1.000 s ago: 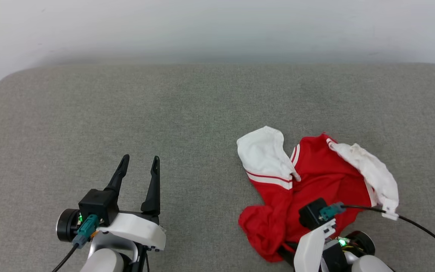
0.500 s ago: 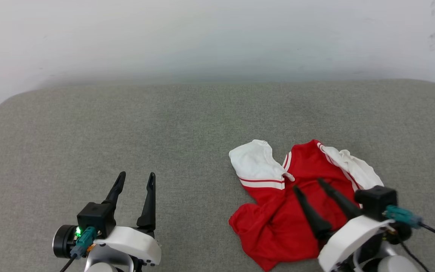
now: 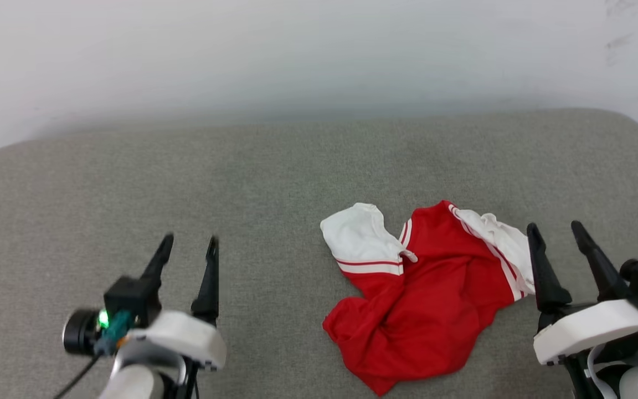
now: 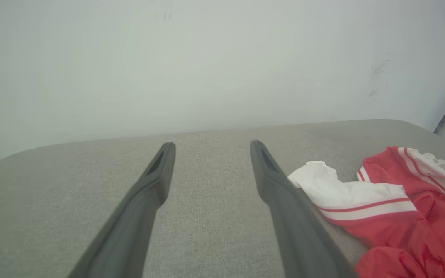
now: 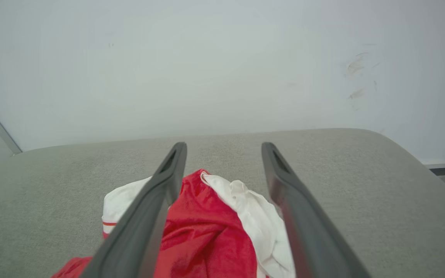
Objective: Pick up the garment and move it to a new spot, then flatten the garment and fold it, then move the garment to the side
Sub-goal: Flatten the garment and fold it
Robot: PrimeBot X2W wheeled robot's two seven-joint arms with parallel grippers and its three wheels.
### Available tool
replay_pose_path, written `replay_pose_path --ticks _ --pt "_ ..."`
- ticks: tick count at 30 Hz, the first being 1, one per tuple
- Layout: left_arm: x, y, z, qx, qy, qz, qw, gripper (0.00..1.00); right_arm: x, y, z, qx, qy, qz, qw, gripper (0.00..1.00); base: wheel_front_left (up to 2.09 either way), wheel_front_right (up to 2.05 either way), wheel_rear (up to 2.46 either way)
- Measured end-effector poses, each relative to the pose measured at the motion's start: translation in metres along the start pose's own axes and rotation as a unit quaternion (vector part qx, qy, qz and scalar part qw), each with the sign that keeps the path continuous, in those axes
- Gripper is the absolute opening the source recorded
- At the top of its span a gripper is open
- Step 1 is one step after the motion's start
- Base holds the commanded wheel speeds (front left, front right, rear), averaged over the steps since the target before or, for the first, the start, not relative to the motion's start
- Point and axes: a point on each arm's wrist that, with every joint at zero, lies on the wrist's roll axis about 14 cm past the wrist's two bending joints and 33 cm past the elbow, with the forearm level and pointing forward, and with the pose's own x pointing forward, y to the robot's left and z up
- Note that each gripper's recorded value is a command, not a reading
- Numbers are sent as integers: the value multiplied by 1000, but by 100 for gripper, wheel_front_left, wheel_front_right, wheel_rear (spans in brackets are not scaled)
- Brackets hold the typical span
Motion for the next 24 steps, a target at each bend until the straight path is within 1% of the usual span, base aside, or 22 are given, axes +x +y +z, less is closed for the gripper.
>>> replay_pose_path --ticks 4,7,10,13,17,20,24 --pt "36 -18 14 8 -7 -45 999 100 7 -6 3 -6 -2 -11 1000 100 0 0 0" --pt "67 -35 18 13 3 -87 996 100 16 -7 4 -8 -4 -14 1000 100 0 0 0" --pt "95 -57 9 17 39 -137 990 100 25 -11 0 -10 1 -19 1000 100 0 0 0" --pt "117 -79 -15 26 101 -189 976 100 32 -17 -9 -12 14 -26 999 100 0 0 0" --pt "130 -100 -61 50 202 -243 947 100 38 -22 -23 -15 33 -34 999 100 0 0 0" --pt "131 -111 -97 61 280 -270 919 100 39 -30 -34 -16 47 -45 998 100 0 0 0" --pt "123 -116 -140 76 381 -288 875 100 38 -36 -48 -9 64 -54 996 100 0 0 0"
